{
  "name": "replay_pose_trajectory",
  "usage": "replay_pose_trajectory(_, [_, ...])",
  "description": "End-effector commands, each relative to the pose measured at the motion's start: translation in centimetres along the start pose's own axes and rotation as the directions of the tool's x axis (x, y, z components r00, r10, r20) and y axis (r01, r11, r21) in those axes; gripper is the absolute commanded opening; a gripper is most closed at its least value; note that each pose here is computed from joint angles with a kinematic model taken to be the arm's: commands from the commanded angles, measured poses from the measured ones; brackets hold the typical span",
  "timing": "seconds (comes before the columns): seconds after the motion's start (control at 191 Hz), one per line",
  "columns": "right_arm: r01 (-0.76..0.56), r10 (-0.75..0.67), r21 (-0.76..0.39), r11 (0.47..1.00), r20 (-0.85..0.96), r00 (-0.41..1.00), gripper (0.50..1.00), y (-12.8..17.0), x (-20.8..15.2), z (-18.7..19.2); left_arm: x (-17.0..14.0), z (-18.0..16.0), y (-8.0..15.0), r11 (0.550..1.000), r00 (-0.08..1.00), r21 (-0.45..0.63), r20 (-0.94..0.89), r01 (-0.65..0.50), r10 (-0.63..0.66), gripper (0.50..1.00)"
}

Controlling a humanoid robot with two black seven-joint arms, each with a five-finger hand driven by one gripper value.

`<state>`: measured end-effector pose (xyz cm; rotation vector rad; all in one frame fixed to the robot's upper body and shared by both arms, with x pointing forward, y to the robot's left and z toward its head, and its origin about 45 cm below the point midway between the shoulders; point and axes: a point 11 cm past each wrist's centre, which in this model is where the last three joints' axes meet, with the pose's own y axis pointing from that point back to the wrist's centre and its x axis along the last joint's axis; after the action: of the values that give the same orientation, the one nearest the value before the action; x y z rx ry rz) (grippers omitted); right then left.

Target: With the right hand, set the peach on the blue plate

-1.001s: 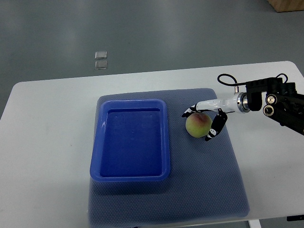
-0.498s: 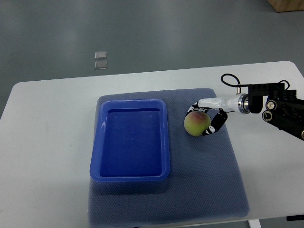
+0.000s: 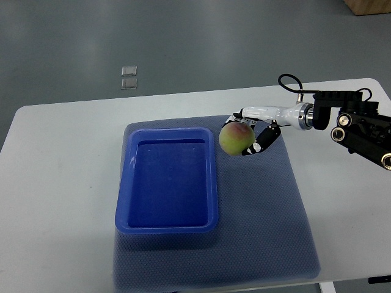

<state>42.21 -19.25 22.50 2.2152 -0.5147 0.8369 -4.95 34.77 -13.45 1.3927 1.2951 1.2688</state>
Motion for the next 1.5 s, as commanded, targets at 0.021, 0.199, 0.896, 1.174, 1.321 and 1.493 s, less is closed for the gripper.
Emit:
replay_pose_trajectory(0.021, [-0.027,0.027,0.070,0.997,0.007,1.000,0.500,-1.3,0.6,-2.4,0.0,0.0,0.0,1.000,1.000,0.000,-0.001,0.000,0.000,1.000])
replay_pose_trajectory(0.199, [-0.011,0.013,0.151,0.989,-0.014,1.000,0.500,-4.0,-0.3,-6.2,0.0,0.0,0.0,1.000,1.000,0.000,-0.001,0.000,0.000,1.000])
replay_pose_trajectory(0.896, [0.146,-0.134,0.181,0.973,-0.077,0.988,0.823,-8.4,-6.8,-9.3,0.0,0.0,0.0,1.000,1.000,0.000,0.001,0.000,0.000,1.000])
replay_pose_trajectory(1.174, [0.174,-0.161,0.175,0.969,-0.088,0.983,0.917,-8.4,-7.5,-9.1,0.0,0.0,0.0,1.000,1.000,0.000,-0.001,0.000,0.000,1.000])
replay_pose_trajectory(1.321, [0.156,-0.145,0.174,0.972,-0.071,0.987,0.921,-8.1,-6.7,-8.8,0.0,0.0,0.0,1.000,1.000,0.000,-0.001,0.000,0.000,1.000])
replay_pose_trajectory(1.493, [0.070,-0.072,0.208,0.976,0.003,0.997,0.921,-7.4,-3.8,-9.0,0.0,0.0,0.0,1.000,1.000,0.000,-0.001,0.000,0.000,1.000])
